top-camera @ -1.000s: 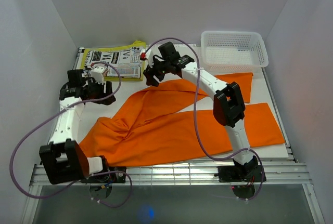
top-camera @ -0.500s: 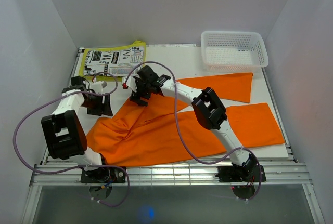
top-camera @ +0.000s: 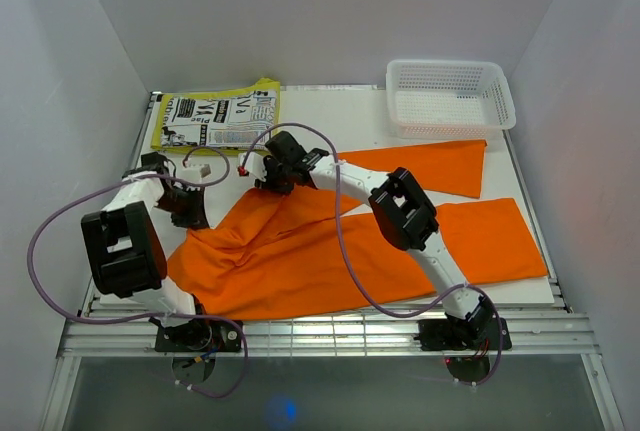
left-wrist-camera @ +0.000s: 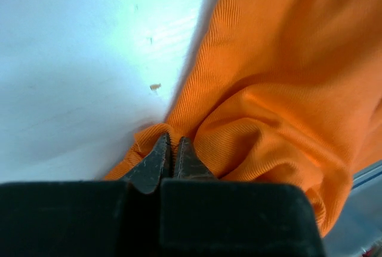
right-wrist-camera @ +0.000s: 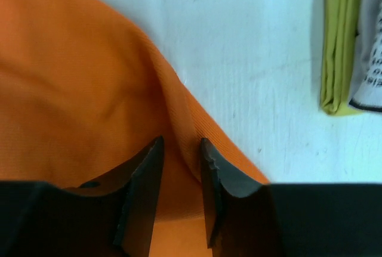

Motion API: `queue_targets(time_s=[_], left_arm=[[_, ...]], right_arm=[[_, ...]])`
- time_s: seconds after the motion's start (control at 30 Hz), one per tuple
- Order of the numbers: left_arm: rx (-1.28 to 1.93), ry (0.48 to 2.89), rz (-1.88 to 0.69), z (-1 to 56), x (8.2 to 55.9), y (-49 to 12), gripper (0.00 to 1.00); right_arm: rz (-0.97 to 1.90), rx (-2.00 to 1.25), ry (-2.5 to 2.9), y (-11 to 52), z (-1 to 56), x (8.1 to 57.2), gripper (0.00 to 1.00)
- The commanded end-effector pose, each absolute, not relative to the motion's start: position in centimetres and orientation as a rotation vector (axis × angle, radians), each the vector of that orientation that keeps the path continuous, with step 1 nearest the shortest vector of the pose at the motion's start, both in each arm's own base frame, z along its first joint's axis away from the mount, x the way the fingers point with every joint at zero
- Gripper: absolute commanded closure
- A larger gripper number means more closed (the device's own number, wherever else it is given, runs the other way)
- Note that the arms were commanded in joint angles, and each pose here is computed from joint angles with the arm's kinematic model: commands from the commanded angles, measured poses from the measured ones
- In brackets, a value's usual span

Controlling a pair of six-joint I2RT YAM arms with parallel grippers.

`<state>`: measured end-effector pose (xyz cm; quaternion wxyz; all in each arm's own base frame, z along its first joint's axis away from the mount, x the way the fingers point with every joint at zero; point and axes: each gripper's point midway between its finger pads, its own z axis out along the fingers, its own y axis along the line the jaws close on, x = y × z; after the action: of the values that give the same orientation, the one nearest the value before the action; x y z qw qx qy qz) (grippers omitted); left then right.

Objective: Fold and stack the trousers
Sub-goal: Flatten the trousers out

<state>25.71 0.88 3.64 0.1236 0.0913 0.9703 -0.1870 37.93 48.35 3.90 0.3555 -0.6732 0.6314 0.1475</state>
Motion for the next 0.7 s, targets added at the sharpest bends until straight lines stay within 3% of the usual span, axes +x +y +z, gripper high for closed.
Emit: queue_targets(time_s=[0.0,0.03,0.23,0.4,0.5,0.53,0.6,0.63,0.67], left_arm=[[0.355,2.533,-0.455,10.4,31.2,1.1,1.0],[0.375,2.451,-0.39,12.9,32.4,1.6,1.0],[0.479,2.207,-0.234,20.2,34.7,2.1,1.0],[0.618,2.134,-0.248,20.7,32.5,0.6,1.0],[0.751,2.157,-0.225,17.9,29.2,0.2,1.0],[0.798,2.17,-0.215,16.9,28.0,0.2,1.0],[0.963,2.172,-0.184,14.2,24.3,-0.2,1.0],[1.016,2.181,-0.14,13.2,23.1,0.1,1.0],[1.069,2.181,-0.102,12.2,21.9,0.4,1.0]], right_arm=[[0.365,-1.645,1.553,47.9,10.8,37.7,0.73],[0.355,-1.637,1.551,47.6,11.3,37.7,0.92],[0.311,-1.581,1.567,44.3,14.0,38.2,0.92],[0.322,-1.511,1.561,42.1,17.5,39.1,0.92],[0.34,-1.515,1.547,42.0,18.5,39.4,0.82],[0.345,-1.511,1.524,42.4,19.9,39.7,0.74],[0.368,-1.544,1.547,42.6,19.2,39.6,0.76],[0.38,-1.554,1.545,42.9,19.2,39.5,0.9],[0.388,-1.567,1.539,43.0,19.5,39.4,0.92]])
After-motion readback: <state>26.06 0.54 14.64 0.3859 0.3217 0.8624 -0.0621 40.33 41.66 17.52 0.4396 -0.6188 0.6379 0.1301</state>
